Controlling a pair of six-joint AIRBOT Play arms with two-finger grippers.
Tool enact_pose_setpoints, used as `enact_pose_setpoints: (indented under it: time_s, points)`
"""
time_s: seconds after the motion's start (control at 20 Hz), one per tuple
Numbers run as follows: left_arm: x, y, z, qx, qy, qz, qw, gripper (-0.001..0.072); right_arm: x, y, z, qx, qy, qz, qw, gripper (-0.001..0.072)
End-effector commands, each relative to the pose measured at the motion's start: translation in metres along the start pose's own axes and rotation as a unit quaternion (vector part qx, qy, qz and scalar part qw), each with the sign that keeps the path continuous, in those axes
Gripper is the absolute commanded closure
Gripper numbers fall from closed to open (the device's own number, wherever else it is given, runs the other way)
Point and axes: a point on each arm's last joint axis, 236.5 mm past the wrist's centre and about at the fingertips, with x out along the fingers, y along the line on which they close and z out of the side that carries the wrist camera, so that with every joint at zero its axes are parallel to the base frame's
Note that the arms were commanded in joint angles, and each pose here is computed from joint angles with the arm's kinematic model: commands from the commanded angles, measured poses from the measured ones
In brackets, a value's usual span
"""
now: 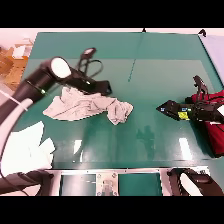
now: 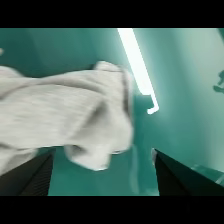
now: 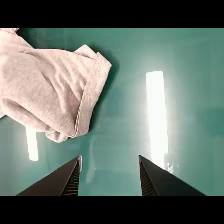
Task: Fold the shirts.
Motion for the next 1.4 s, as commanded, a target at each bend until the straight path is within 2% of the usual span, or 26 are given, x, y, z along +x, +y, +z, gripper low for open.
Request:
enact_pose_setpoints:
  time_s: [0.0, 0.15, 0.35, 0.5, 0.8, 0.95, 1.0, 1.1, 1.15, 1.35]
  points:
    - [-0.047, 0.090, 0.003, -0.041, 0.036, 0.089, 0.995, -0.0005, 0.011, -0.007, -0.003, 0.011, 0.019, -0.006, 1.000, 0.0281]
    - [-0.089, 0.195, -0.018, -0.108, 0.054, 0.192, 0.974, -0.0004, 0.043, -0.016, -0.005, 0.059, 0.058, 0.003, 0.997, 0.0282]
    - [-0.095, 0.277, -0.039, -0.185, 0.019, 0.216, 0.958, -0.0004, 0.108, -0.003, -0.006, 0.079, 0.084, 0.044, 0.992, 0.0291]
    - [-0.064, 0.299, -0.034, -0.178, 0.002, 0.191, 0.965, -0.0004, 0.150, 0.002, -0.017, 0.092, 0.101, 0.045, 0.990, 0.0292]
    - [0.012, 0.286, 0.011, -0.218, -0.081, 0.036, 0.972, -0.0004, 0.190, 0.022, -0.003, 0.073, 0.121, 0.051, 0.989, 0.0321]
    - [0.023, 0.275, 0.022, -0.215, -0.099, 0.002, 0.972, 0.0008, 0.201, 0.026, 0.012, 0.071, 0.115, 0.054, 0.989, 0.0340]
    - [0.029, 0.268, 0.019, -0.211, -0.088, -0.005, 0.974, 0.0149, 0.203, 0.027, 0.014, 0.073, 0.117, 0.056, 0.989, 0.0445]
    - [0.033, 0.252, 0.011, -0.188, -0.064, -0.028, 0.980, 0.0536, 0.204, 0.028, 0.014, 0.065, 0.117, 0.058, 0.989, 0.0617]
    - [0.031, 0.245, 0.011, -0.175, -0.056, -0.038, 0.982, 0.0682, 0.202, 0.029, 0.015, 0.056, 0.121, 0.062, 0.989, 0.0699]
    - [-0.014, 0.207, 0.058, -0.115, -0.078, -0.071, 0.988, 0.0688, 0.163, 0.049, 0.052, 0.036, 0.130, 0.112, 0.985, 0.0700]
